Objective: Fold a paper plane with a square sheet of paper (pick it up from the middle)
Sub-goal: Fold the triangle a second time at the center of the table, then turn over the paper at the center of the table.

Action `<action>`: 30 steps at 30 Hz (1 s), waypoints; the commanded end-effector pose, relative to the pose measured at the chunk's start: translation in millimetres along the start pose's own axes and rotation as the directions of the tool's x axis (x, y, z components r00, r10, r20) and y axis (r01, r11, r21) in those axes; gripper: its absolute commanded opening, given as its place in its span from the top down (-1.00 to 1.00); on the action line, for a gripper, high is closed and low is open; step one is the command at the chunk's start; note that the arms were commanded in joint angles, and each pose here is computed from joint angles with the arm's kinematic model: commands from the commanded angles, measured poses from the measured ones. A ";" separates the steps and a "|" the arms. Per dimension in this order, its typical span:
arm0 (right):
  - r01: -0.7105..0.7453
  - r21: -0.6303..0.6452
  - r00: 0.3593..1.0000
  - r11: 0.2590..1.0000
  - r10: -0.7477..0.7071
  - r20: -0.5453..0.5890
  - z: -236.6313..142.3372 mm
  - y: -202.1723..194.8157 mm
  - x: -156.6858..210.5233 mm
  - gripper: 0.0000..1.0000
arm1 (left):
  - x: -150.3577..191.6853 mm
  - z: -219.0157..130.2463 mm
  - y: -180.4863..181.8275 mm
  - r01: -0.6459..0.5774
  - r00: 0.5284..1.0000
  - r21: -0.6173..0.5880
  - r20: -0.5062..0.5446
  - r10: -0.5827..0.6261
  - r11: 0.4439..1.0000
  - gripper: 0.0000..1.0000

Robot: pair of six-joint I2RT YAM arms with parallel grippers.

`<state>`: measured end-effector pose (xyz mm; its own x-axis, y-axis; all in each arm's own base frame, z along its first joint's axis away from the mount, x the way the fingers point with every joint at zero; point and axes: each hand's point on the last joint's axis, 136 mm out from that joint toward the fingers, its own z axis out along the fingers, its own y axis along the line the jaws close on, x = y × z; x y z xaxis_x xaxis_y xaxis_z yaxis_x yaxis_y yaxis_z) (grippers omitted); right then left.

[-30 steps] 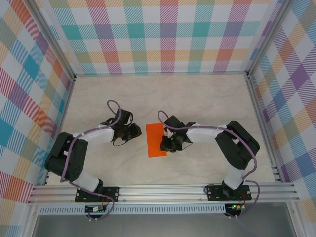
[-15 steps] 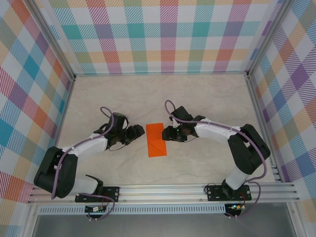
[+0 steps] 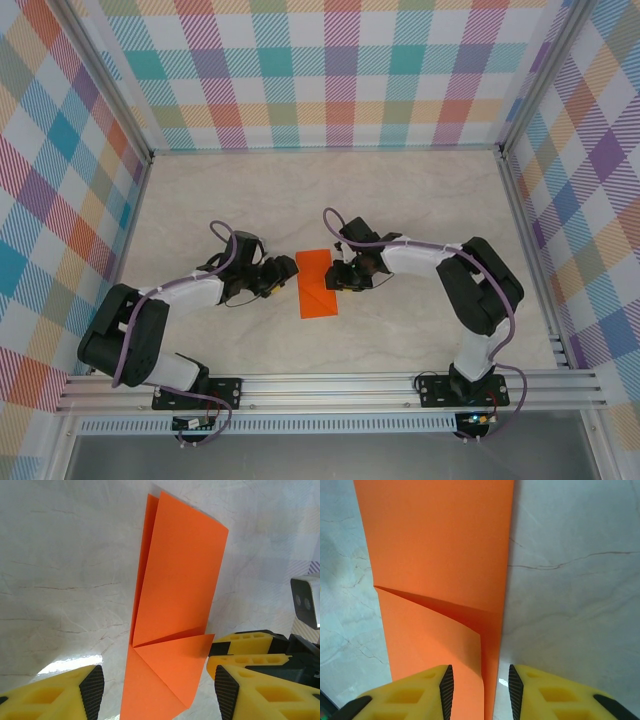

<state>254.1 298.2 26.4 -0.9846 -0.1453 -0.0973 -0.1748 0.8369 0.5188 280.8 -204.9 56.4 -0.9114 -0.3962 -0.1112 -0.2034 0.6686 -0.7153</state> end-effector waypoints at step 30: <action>-0.064 -0.046 0.998 0.997 0.065 0.020 5.2 -9.1 -9.5 0.77 | 26.0 24.5 -33.1 -0.084 0.990 0.087 -0.104 0.093 0.993 -0.01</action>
<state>265.0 294.9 17.5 -0.9925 -0.0908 -0.0812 -0.1207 0.8250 0.5521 264.8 -238.4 46.6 -0.9534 -0.2917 -0.0772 -0.1458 0.6693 -0.7285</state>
